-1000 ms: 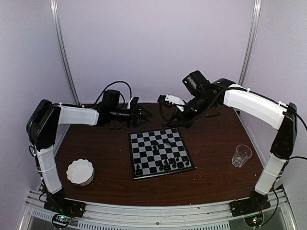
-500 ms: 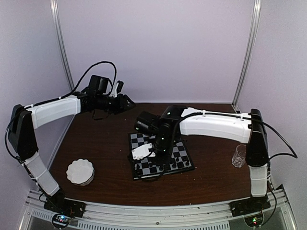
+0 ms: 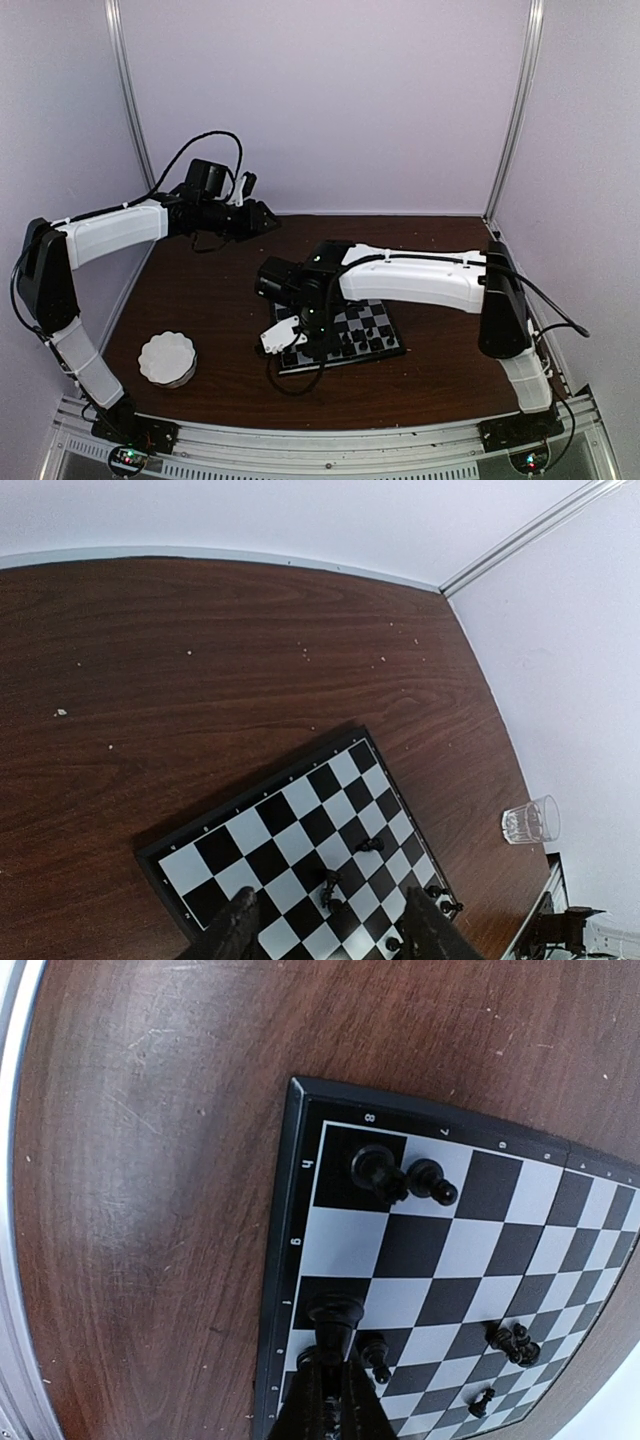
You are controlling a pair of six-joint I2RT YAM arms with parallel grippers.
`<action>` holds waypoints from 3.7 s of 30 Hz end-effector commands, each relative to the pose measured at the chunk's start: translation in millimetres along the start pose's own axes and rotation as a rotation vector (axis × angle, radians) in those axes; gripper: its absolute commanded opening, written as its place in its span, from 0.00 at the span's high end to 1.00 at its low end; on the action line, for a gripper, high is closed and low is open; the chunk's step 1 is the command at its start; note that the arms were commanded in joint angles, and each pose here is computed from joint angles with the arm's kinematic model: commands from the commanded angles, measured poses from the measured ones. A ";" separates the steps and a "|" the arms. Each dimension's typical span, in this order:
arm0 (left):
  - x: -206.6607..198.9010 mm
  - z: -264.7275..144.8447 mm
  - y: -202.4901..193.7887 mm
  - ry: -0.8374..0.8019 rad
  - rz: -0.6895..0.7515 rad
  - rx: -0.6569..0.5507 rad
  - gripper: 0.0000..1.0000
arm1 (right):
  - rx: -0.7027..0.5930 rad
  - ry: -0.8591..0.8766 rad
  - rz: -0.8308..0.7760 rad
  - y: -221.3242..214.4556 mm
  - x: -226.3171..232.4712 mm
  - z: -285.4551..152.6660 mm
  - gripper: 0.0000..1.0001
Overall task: Set up the chess pieces on the board
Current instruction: Place the knight at g8.
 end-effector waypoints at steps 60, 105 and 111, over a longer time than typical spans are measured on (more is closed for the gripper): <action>-6.1 5.0 -2.6 -0.068 -0.016 0.019 0.50 | 0.067 -0.001 -0.026 9.4 -4.9 37.9 0.95; -5.7 10.2 -6.1 -0.086 -0.011 0.041 0.51 | -0.087 -0.129 0.082 -17.0 -16.9 -37.3 0.76; -10.1 13.2 -8.1 -0.104 0.027 0.047 0.53 | -0.260 -0.131 0.352 -90.6 -51.1 -60.1 0.75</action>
Point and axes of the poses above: each gripper's point midway between its finger pads, its own z axis out along the fingers, its own x axis along the line the jaws close on, y = z × x, the point moved 4 cm from there along -z, back along the fingers, and after that the axes turned 5 degrees about -z, right-handed, at the moved point
